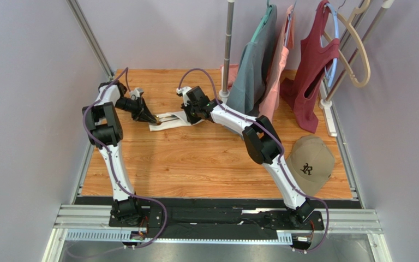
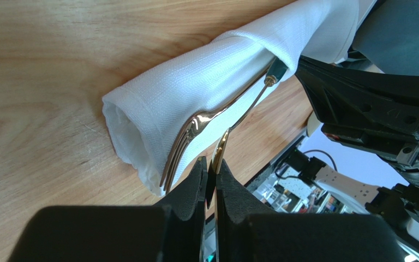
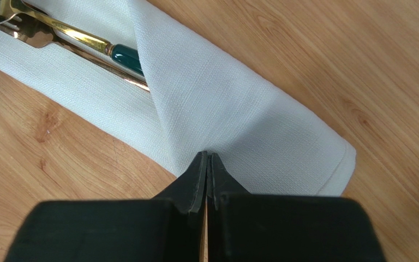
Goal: Fold the napkin into a case and place the utensils inside
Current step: Insert the spoon into the folded napkin.
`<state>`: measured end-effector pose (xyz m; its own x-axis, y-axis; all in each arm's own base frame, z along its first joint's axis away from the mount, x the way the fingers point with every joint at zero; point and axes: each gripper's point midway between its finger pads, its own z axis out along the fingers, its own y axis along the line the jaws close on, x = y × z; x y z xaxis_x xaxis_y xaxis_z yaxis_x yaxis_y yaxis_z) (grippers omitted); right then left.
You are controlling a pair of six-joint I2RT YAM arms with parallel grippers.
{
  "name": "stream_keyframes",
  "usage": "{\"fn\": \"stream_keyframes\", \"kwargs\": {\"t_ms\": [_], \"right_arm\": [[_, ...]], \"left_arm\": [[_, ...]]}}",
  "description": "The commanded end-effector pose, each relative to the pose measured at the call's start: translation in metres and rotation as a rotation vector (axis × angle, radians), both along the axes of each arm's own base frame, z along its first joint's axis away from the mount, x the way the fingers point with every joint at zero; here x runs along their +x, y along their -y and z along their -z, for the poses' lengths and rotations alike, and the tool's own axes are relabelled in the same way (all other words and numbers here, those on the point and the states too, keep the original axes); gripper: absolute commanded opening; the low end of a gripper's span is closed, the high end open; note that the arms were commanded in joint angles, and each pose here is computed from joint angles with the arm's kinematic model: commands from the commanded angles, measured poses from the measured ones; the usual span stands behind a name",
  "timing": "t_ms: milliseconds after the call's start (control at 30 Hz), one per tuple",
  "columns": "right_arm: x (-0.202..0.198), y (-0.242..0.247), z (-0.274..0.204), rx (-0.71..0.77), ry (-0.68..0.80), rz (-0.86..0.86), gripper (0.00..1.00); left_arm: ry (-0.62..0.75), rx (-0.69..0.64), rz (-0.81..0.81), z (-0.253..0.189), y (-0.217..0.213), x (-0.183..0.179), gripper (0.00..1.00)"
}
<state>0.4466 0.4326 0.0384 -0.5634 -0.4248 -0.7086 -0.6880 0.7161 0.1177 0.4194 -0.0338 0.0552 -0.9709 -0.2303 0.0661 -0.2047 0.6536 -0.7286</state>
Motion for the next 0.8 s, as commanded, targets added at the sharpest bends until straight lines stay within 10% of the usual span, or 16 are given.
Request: {"fn": "stream_keyframes", "kwargs": {"t_ms": [0,767], "right_arm": [[0.004,-0.005,0.000,0.004,0.003,-0.018,0.00],[0.005,-0.004,0.003,-0.012,-0.001,-0.009,0.00]], "left_arm": [[0.057,0.054,-0.007,-0.011,-0.004,0.019,0.11],[0.207,0.210,-0.134,-0.068,-0.023,0.050,0.51]]}}
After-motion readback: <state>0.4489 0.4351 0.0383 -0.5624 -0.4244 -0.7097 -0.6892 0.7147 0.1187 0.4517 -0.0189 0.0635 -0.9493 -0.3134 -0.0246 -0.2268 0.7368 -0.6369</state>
